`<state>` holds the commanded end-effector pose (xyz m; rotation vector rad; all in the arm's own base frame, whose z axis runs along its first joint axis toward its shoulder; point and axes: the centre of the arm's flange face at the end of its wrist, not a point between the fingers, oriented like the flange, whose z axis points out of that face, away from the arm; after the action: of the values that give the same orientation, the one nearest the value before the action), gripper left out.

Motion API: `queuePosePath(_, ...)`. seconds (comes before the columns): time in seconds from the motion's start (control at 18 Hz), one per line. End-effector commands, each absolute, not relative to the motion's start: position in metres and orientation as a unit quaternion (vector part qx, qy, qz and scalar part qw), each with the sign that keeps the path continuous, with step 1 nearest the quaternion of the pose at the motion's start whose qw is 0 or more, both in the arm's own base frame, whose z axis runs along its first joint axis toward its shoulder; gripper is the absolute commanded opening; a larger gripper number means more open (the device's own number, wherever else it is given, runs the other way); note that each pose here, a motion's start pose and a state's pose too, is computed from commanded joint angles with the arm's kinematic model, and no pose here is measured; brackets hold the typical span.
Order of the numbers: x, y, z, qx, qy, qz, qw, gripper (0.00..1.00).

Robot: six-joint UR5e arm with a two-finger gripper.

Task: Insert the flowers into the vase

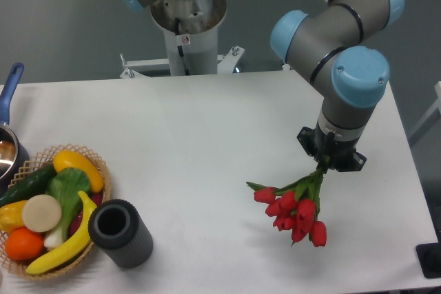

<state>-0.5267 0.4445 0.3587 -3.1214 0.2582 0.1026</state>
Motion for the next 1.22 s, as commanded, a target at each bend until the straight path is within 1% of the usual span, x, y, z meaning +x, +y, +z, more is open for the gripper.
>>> queuePosePath(0.44, -0.527, 0.445, 0.361, -0.997, 0.075, 0.032, 0.014, 0.04)
queuePosePath(0.72, -0.529, 0.45, 0.37, -0.996, 0.071, 0.028, 0.048, 0.03)
queuePosePath(0.94, -0.528, 0.464, 0.384, -0.99, 0.066, 0.047, 0.117, 0.03)
queuePosePath(1.11, -0.523, 0.478, 0.396, -0.98, 0.047, 0.036, 0.189, 0.02)
queuePosePath(1.22, -0.519, 0.489, 0.401, -0.968, 0.042, 0.015, 0.246, 0.02)
